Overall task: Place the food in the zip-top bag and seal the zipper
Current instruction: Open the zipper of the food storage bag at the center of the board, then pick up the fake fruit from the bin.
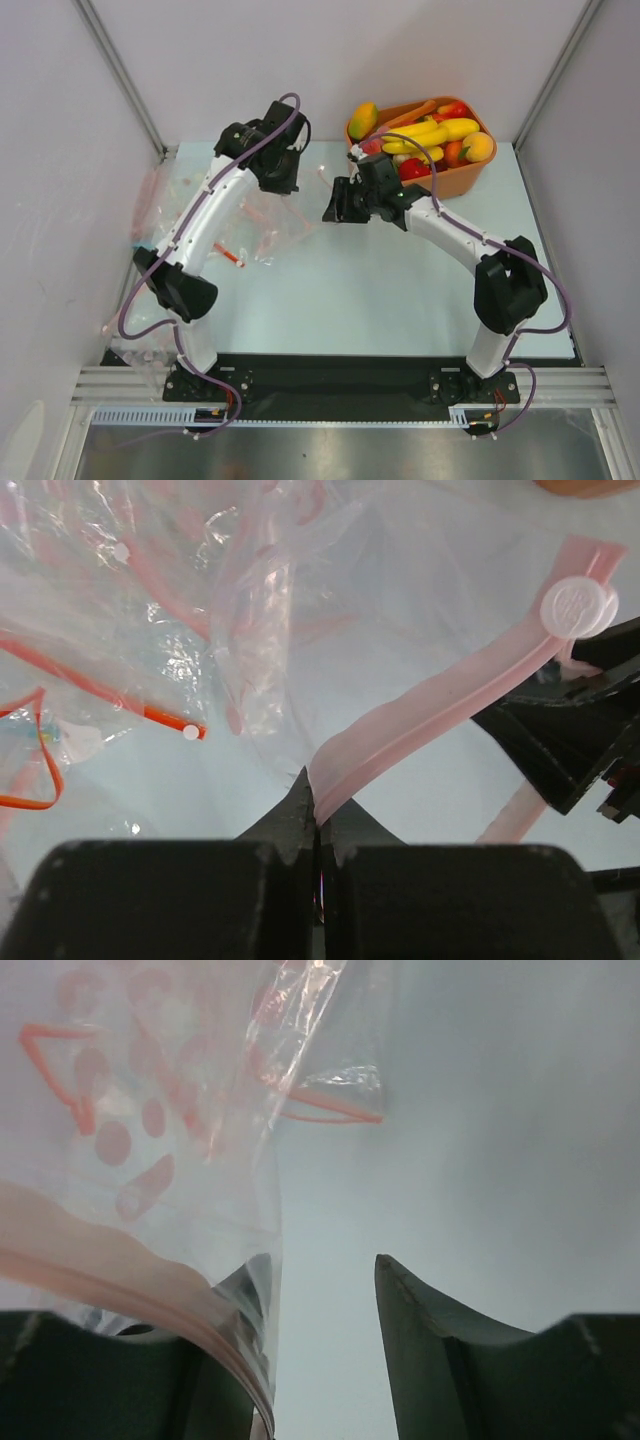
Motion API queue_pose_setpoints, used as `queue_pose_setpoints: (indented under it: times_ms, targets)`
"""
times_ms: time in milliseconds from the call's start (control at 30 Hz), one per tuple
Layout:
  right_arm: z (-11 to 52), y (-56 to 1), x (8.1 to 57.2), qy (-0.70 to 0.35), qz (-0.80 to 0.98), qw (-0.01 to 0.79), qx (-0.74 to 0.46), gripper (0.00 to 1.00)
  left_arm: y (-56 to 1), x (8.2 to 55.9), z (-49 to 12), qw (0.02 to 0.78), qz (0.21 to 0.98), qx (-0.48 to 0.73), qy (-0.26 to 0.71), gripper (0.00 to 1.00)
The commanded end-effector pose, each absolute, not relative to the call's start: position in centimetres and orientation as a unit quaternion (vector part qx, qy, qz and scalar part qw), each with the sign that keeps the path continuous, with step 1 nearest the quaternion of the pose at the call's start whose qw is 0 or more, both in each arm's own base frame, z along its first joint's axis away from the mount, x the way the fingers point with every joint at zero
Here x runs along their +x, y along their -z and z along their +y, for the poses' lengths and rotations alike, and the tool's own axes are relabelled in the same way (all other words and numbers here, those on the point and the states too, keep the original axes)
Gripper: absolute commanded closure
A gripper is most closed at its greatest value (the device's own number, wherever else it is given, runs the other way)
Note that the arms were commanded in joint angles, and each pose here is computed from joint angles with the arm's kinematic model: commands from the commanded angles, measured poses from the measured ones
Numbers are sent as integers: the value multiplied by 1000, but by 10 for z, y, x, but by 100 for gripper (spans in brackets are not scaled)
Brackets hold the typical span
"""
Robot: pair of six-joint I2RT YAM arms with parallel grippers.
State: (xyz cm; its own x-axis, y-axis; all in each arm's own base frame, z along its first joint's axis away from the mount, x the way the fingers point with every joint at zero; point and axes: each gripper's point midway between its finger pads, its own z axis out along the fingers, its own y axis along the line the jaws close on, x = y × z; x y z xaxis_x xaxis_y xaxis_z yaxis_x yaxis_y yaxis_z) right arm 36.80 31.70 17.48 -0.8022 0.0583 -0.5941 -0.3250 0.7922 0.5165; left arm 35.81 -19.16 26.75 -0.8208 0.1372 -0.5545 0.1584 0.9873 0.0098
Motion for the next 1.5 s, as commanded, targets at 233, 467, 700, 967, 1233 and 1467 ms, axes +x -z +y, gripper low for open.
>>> queue_pose_setpoints:
  times_ms: [233, 467, 700, 967, 1233, 1467]
  targets:
    - [354, -231, 389, -410, 842, 327, -126, 28, -282, 353, -154, 313, 944, 58, -88, 100]
    - [325, -269, 398, -414, 825, 366, -117, 13, -256, 363, -145, 337, 935, -15, -114, 100]
    - [267, -293, 426, -319, 845, 426, -54, 10, -251, 371, -165, 352, 934, 3, -63, 100]
    - [166, -314, 451, -271, 820, 490, 122, 0, -244, 377, -184, 346, 937, 47, -29, 100]
    - [161, -303, 462, -192, 848, 486, 95, 0, -249, 382, -191, 355, 933, 66, -16, 100]
    - [142, -322, 452, -18, 805, 587, 79, 0, -257, 382, -188, 376, 926, 39, -9, 100]
